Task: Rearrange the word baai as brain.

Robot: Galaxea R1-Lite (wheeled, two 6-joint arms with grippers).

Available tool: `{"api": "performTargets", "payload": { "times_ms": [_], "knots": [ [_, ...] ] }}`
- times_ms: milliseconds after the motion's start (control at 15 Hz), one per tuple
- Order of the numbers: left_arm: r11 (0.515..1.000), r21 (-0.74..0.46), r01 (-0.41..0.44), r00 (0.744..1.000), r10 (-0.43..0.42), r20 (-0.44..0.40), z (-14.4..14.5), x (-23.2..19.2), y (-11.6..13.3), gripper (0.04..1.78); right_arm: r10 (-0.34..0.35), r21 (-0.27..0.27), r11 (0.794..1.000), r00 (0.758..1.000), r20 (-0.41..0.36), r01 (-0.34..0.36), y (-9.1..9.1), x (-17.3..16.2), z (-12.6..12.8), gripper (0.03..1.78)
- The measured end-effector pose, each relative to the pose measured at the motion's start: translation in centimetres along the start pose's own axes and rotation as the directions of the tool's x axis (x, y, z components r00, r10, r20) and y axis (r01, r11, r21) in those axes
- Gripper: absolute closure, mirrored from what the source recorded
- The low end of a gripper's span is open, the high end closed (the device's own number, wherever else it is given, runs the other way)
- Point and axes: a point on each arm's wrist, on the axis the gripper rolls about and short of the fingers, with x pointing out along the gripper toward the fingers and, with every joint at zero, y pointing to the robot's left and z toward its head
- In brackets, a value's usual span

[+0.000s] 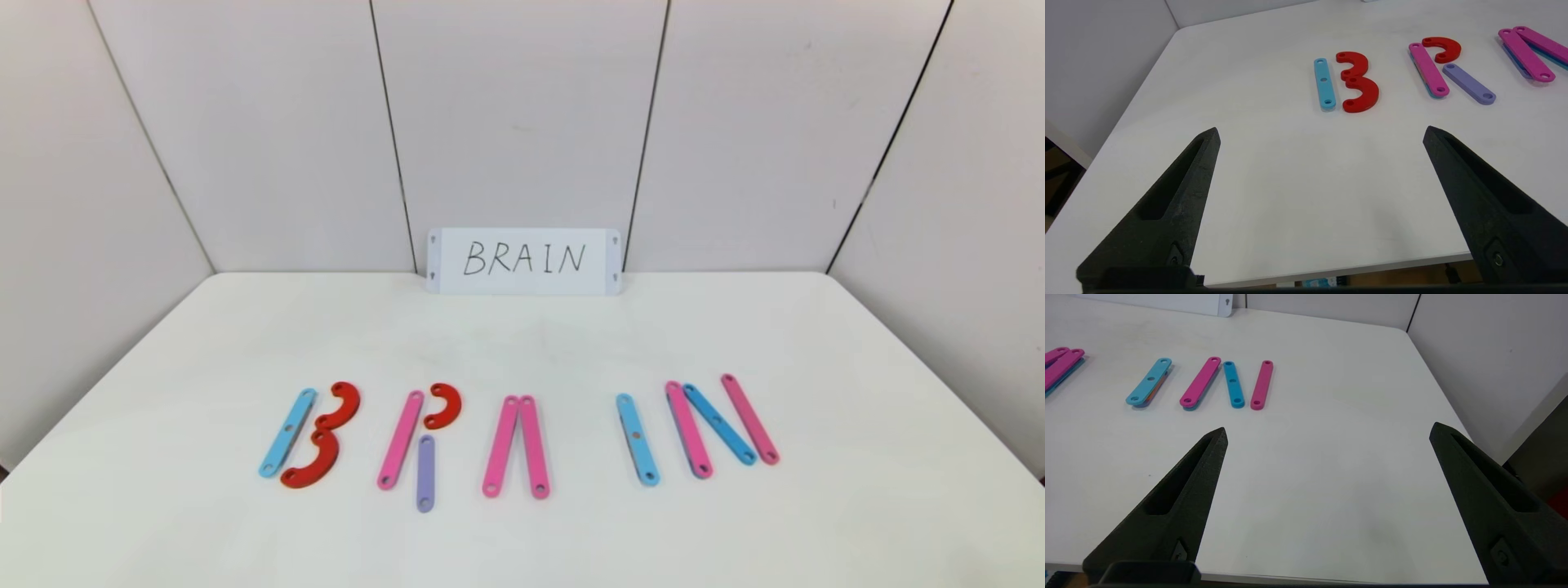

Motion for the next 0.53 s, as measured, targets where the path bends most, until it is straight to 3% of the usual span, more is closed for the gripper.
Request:
{"api": "performTargets", "payload": {
  "times_ms": [267,533],
  "knots": [
    [0.998,-0.067,-0.005,1.000,0.005,-0.001,-0.07,0.02,0.00,0.08,-0.004,0.017,1.000,1.000,0.000,0.004,0.00,0.03,-0.07,0.08],
    [0.997,-0.077,-0.007,1.000,0.007,-0.001,-0.06,0.03,0.01,0.08,-0.018,0.074,0.997,1.000,0.002,0.017,-0.03,0.03,-0.03,0.08]
  ]
}}
